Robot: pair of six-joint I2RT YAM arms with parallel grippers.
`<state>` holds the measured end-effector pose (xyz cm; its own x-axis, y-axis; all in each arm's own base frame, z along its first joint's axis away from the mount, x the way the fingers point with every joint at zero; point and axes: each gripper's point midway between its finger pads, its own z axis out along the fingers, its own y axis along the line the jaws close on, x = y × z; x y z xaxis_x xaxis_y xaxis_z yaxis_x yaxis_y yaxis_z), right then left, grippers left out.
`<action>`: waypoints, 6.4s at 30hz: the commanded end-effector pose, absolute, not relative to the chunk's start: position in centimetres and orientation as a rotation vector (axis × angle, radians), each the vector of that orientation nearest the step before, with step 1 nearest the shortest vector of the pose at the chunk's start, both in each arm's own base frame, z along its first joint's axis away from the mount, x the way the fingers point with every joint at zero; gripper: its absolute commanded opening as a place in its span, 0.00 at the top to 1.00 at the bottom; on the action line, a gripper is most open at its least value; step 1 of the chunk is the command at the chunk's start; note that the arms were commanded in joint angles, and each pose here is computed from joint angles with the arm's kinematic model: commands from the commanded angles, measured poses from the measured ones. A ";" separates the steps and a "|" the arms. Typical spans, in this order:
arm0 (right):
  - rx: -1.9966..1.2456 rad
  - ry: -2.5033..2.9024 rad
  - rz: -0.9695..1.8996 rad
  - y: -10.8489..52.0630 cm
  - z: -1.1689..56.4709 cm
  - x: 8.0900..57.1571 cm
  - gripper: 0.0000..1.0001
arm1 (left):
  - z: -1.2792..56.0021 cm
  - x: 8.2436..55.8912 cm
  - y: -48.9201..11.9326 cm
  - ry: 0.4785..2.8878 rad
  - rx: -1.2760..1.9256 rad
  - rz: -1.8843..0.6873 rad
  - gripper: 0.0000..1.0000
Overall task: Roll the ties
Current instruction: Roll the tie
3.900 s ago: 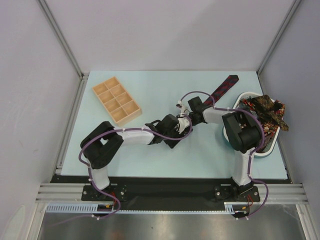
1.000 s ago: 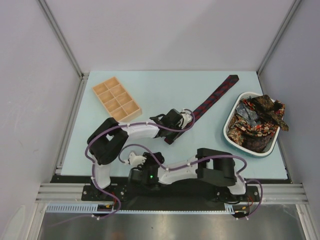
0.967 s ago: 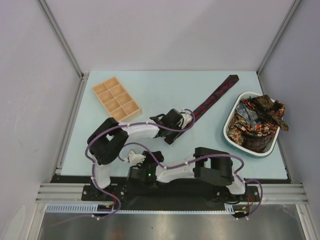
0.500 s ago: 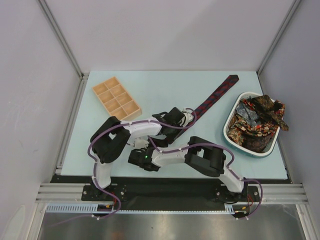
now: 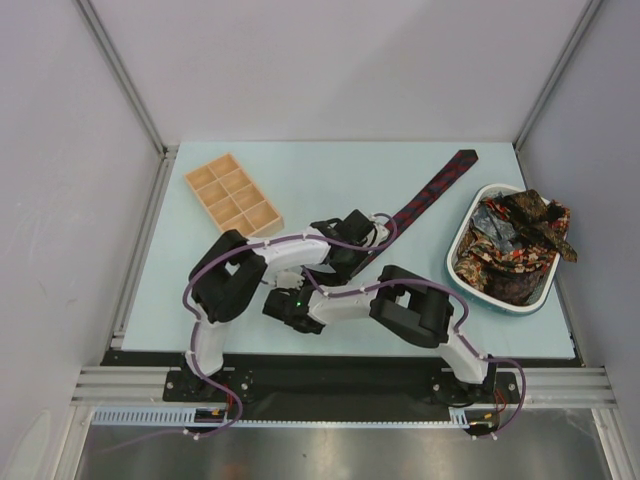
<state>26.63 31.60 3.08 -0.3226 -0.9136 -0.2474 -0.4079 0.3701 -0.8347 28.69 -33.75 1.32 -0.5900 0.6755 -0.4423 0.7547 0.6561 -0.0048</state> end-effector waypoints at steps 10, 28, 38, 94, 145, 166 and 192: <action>-1.214 2.004 -0.832 30.1 -0.3 26.2 0.78 | -1.2 25.3 -30.7 2.669 1.130 -0.195 0.67; -1.225 2.017 -0.637 32.3 2.4 25.6 0.78 | 12.3 33.2 -26.2 2.378 0.413 -0.577 0.21; -1.170 2.126 -0.293 33.8 5.1 25.6 0.79 | 14.4 34.9 -18.0 2.185 -0.058 -0.694 0.09; -0.625 2.630 1.384 27.8 2.2 31.0 0.79 | 5.7 30.1 -31.6 2.216 0.899 -0.333 0.00; -0.455 2.651 1.160 26.0 2.4 32.8 0.82 | 1.8 27.7 -32.2 2.276 1.107 -0.319 0.45; -0.471 2.639 1.197 26.5 2.6 32.6 0.82 | 0.5 30.1 -33.8 2.295 1.101 -0.307 0.50; -0.076 2.261 0.774 17.7 9.6 36.0 0.60 | -0.2 29.1 -32.1 2.387 1.080 -0.283 0.62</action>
<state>34.27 19.54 6.33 -0.8648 0.0986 -0.4923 -0.2597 0.7514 0.6066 30.52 -34.15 1.75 -0.4936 0.6046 -0.6251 0.7591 0.6503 0.0295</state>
